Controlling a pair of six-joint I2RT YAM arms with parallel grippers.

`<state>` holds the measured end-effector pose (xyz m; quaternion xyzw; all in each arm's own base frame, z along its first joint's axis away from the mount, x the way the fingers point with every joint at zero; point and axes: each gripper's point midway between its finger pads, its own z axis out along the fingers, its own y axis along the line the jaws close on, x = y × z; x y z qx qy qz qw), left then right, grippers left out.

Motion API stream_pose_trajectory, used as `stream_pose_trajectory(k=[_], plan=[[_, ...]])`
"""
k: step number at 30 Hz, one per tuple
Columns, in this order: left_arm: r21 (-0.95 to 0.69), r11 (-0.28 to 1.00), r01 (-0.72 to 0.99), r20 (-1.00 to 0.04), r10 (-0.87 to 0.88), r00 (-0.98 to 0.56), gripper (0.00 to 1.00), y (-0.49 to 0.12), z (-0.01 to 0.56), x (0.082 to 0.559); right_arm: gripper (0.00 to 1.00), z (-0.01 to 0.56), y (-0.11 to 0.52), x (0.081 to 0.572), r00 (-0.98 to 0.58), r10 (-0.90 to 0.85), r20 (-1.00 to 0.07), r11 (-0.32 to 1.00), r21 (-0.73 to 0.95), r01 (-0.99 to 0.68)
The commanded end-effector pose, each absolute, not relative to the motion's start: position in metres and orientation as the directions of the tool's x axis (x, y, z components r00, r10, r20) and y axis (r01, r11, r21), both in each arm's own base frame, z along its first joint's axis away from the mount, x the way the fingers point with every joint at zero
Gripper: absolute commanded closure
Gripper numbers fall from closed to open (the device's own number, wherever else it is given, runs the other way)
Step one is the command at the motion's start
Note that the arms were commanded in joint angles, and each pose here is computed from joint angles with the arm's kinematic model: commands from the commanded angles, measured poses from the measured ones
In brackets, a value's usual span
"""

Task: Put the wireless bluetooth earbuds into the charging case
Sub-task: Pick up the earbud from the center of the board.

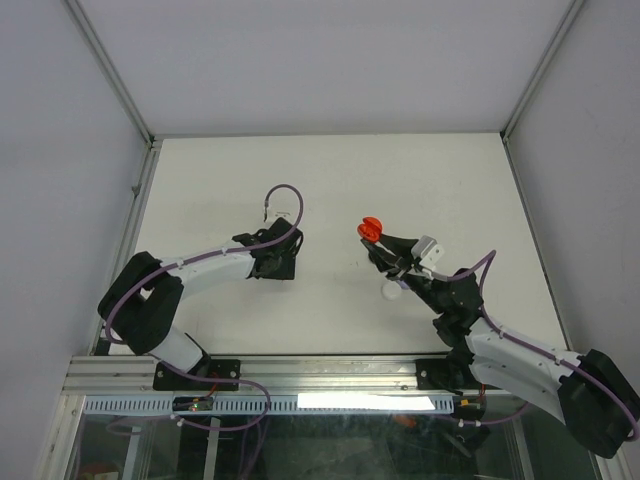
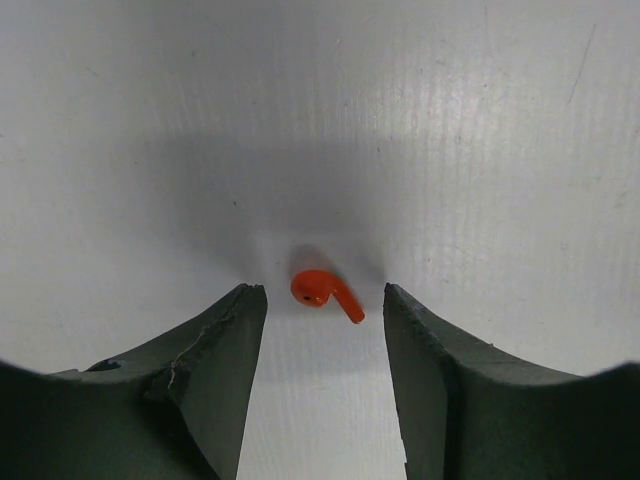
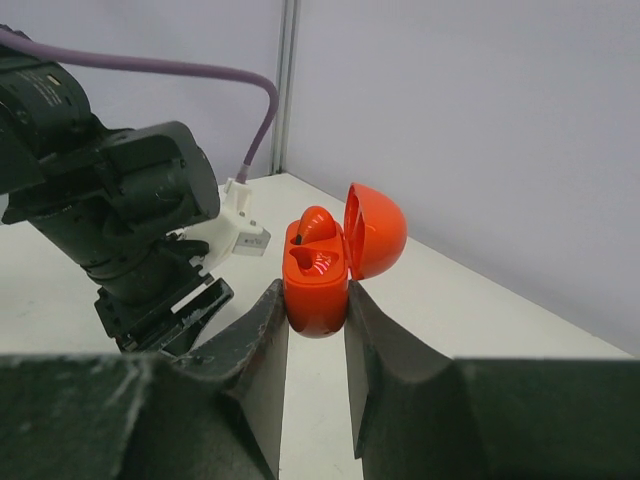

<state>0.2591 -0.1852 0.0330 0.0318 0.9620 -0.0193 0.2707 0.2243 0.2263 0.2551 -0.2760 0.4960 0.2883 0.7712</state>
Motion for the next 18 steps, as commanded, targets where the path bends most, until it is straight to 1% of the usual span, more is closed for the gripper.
stream_pose_trajectory(k=[1, 9, 18], plan=[[-0.013, 0.995, 0.103, -0.507, 0.082, -0.858, 0.48, -0.189, 0.036, 0.263, 1.00, 0.271, 0.219, 0.223, 0.385, 0.201, -0.901, 0.702, -0.142, -0.698], [0.035, 0.995, 0.088, -0.478, 0.094, -0.873, 0.49, -0.176, 0.033, 0.254, 1.00, 0.271, 0.220, 0.222, 0.384, 0.210, -0.899, 0.699, -0.137, -0.702], [0.062, 0.995, 0.076, -0.492, 0.097, -0.865, 0.52, -0.165, 0.044, 0.250, 1.00, 0.273, 0.222, 0.222, 0.383, 0.218, -0.898, 0.693, -0.134, -0.708]])
